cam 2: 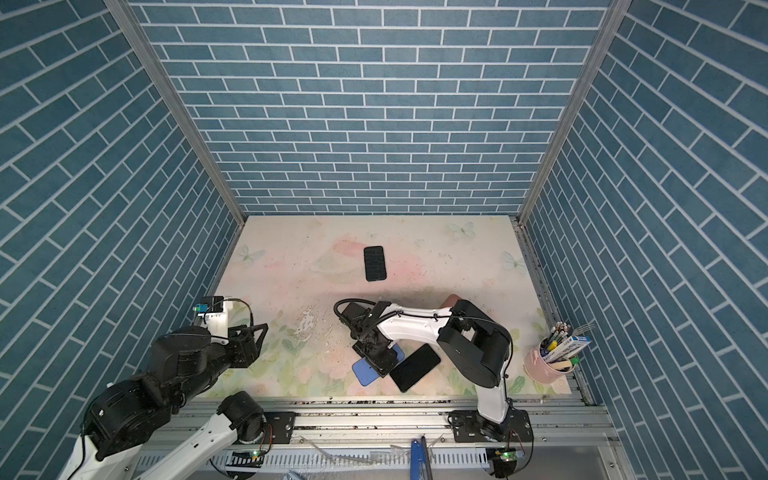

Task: Put the phone into the phone case
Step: 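Lower the right gripper onto the blue phone and grasp its end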

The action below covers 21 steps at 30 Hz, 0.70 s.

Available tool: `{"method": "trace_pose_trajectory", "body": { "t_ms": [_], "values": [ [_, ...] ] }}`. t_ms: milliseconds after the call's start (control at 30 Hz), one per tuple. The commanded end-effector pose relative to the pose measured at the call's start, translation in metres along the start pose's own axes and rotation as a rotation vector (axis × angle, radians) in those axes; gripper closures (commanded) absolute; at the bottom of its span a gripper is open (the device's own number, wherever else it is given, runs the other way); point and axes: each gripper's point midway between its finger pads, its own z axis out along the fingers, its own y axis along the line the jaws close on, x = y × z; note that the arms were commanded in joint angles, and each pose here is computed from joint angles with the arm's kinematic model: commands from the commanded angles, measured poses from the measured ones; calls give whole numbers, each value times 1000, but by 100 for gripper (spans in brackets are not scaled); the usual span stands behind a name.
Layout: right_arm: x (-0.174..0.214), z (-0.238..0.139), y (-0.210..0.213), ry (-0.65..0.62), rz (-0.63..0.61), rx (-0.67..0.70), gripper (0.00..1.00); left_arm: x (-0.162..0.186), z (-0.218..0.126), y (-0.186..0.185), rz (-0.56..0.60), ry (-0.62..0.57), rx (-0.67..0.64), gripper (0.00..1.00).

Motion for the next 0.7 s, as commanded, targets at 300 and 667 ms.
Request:
{"method": "trace_pose_trajectory", "body": {
  "t_ms": [300,667],
  "values": [
    [-38,-11,9,-162,-329,83,23,0,0,1,3,-11,4,43],
    [-81,-49,12,-220,-730,75,22,0,1,0,6,-5,1,43]
  ]
}}
